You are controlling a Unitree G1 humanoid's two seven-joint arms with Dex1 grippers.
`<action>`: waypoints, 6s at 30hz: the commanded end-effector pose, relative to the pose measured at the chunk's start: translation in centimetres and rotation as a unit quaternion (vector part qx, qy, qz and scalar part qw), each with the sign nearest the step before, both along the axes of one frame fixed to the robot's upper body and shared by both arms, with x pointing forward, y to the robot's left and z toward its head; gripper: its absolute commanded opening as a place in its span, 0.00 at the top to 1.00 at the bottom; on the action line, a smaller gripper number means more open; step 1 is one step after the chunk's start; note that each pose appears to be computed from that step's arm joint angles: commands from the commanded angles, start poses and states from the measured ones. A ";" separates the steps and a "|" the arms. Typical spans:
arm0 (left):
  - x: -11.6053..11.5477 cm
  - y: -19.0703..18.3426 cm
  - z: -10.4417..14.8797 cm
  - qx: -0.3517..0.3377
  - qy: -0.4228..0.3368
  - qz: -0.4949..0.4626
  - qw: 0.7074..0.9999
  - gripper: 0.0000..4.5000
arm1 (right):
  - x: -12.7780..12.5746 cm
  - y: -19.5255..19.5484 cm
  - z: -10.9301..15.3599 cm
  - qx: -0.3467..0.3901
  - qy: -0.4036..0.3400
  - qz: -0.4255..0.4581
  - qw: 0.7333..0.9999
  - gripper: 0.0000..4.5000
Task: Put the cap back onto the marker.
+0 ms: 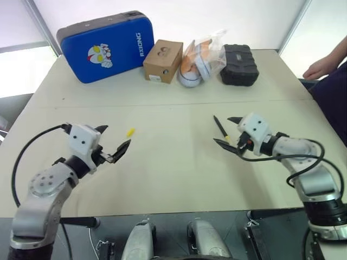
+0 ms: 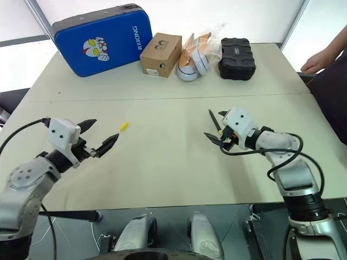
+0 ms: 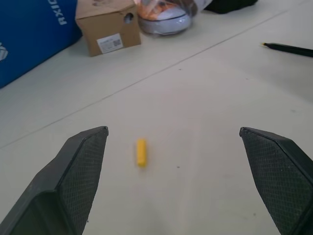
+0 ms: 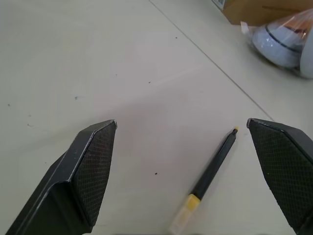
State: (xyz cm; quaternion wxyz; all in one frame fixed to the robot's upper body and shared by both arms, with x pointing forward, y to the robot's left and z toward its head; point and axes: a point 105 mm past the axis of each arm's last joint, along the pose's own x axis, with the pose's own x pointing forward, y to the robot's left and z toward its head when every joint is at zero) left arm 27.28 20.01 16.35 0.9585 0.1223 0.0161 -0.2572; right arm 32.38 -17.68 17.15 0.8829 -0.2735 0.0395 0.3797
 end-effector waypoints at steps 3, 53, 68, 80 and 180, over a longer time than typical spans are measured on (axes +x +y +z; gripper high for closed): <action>0.3 0.6 1.6 -0.005 -0.024 0.003 1.000 0.00 | -0.3 0.8 2.8 0.006 -0.030 0.027 0.999 0.02; 9.6 0.7 -8.2 -0.001 0.053 0.005 0.999 0.00 | -0.4 4.1 2.7 0.060 -0.071 0.002 0.996 0.02; 9.9 -0.3 -9.3 -0.004 0.055 0.001 0.998 0.65 | -0.3 4.2 2.7 0.052 -0.074 0.005 0.996 0.00; 8.4 -0.4 -8.2 -0.002 0.044 -0.016 0.999 0.99 | 0.0 3.1 0.9 0.061 -0.040 -0.039 0.997 0.00; 0.5 -9.3 0.5 0.057 -0.047 -0.321 0.944 1.00 | -1.5 7.9 3.8 -0.131 -0.003 0.340 0.931 0.99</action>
